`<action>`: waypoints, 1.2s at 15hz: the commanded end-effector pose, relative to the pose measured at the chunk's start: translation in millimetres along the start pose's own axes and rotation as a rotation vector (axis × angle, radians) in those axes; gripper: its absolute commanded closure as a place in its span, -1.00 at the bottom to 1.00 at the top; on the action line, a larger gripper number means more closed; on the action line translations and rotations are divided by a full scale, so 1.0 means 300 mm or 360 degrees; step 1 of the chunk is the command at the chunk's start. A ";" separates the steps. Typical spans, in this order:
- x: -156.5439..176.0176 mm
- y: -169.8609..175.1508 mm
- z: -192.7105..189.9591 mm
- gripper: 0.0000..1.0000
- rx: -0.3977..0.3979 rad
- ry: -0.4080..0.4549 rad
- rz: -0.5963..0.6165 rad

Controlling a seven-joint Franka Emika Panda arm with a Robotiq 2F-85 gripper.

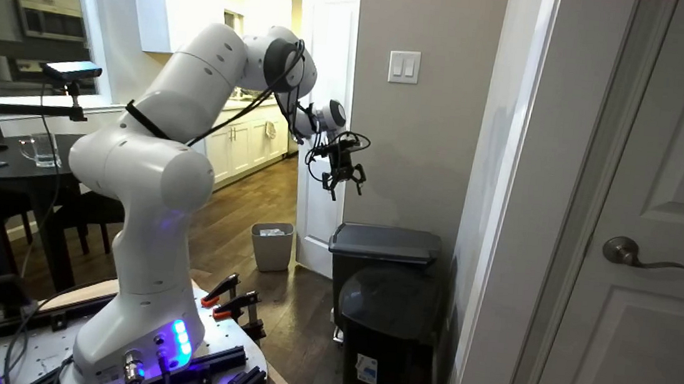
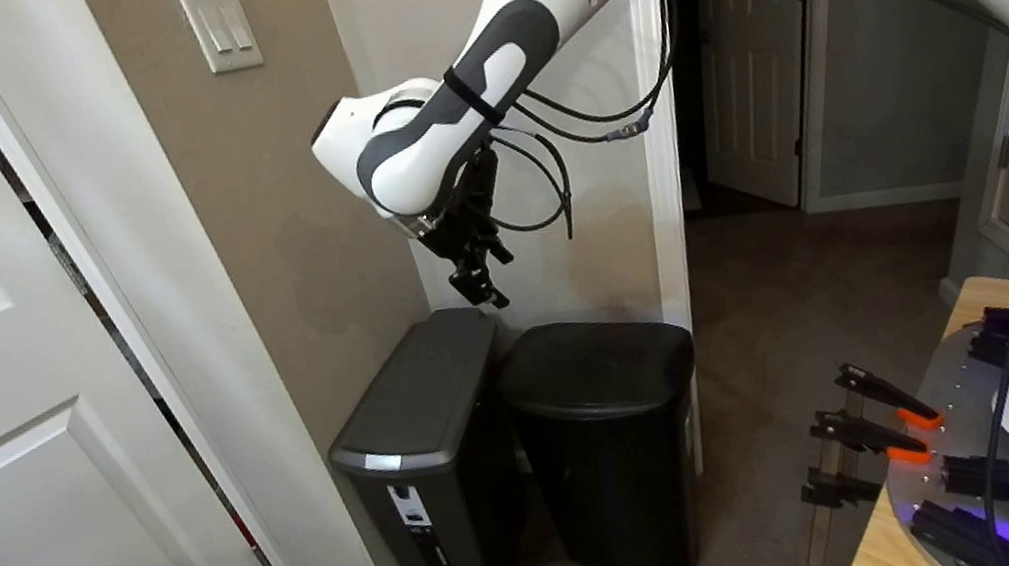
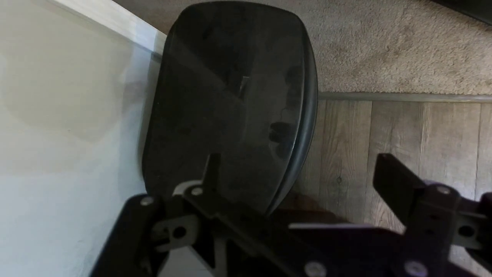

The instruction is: Open the lid to the black bin

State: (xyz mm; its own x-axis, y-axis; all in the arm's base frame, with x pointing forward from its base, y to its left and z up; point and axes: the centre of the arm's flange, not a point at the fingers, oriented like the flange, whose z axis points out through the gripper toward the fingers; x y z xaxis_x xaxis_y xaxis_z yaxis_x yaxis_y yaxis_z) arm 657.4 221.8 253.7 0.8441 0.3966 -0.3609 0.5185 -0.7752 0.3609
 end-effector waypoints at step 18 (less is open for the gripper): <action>0.218 -0.135 0.691 -1.00 0.0022 -0.0140 -0.0014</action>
State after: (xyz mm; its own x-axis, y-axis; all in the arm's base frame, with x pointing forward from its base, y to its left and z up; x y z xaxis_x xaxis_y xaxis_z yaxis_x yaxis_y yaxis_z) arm 663.2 177.1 37.3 0.8242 0.3591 -0.4380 0.5231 -0.7790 0.3458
